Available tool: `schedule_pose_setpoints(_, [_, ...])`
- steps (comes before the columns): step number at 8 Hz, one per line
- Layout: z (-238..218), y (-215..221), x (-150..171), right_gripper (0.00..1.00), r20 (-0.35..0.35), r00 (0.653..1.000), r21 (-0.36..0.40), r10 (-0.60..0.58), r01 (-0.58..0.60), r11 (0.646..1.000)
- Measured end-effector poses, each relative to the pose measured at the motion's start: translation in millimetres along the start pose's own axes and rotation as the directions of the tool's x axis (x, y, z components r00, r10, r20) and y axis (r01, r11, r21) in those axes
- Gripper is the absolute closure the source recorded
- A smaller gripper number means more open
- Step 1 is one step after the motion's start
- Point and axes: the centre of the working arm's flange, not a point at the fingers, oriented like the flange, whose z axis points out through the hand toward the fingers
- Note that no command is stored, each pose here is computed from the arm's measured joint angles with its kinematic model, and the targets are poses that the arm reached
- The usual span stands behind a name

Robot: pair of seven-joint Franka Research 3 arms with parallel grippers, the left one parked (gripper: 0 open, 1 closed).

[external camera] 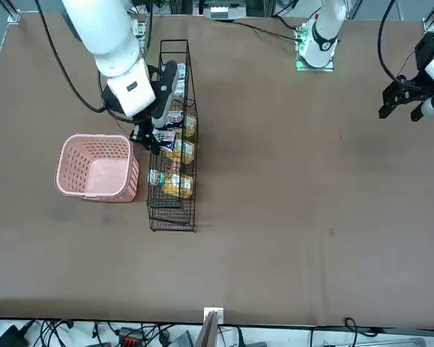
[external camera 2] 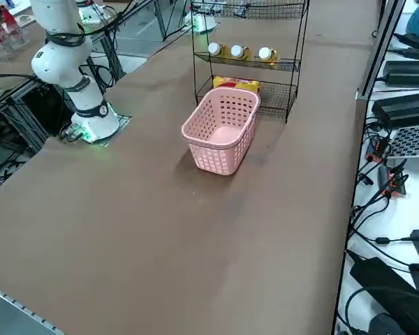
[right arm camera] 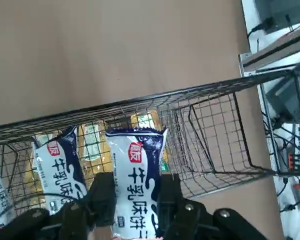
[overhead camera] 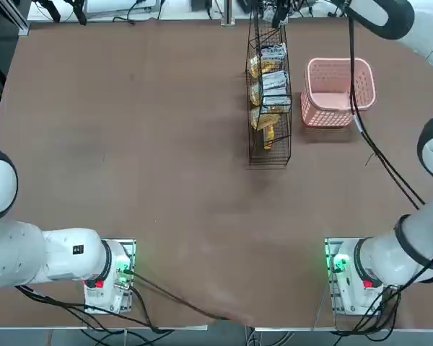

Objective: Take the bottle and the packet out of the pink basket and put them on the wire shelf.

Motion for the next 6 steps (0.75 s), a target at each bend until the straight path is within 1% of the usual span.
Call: schedule_pose_setpoints(6, [24.4,7.6,5.4,0.56,-0.015,0.998,0.012,-0.065,0.065,0.998])
